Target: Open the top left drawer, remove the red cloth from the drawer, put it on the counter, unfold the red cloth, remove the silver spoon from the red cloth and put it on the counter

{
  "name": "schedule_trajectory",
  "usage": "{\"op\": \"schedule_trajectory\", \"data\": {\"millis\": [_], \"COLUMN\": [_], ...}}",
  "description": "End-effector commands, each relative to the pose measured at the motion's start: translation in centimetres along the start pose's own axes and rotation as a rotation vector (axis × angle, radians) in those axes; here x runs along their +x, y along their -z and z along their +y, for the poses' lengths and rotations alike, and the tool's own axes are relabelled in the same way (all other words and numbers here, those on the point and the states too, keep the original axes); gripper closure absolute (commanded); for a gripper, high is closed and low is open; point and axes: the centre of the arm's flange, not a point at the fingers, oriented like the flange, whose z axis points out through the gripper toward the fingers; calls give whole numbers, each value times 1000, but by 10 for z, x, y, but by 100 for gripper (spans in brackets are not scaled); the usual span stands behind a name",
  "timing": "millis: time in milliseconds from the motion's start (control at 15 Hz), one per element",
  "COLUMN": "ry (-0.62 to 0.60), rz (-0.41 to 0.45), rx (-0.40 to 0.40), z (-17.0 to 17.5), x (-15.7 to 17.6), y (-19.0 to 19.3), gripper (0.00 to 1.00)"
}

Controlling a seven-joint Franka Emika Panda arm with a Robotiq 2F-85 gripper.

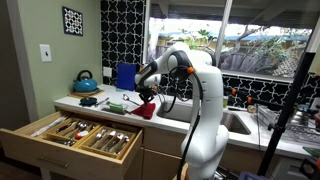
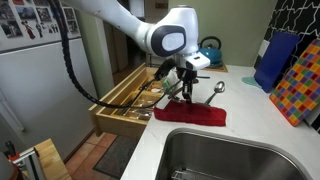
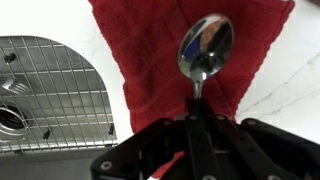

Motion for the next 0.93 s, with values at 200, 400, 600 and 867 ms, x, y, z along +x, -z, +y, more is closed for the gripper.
{"op": "schedule_trajectory", "data": {"millis": [200,400,600,867], "ry": [27,38,146,294], "rz": [30,16,14,-7], "rx": [63,78,96,124], "z": [-43,-64,-81,-103], "x": [2,1,9,14], "y": [0,-12,-20,-35], "gripper": [98,98,98,98]}}
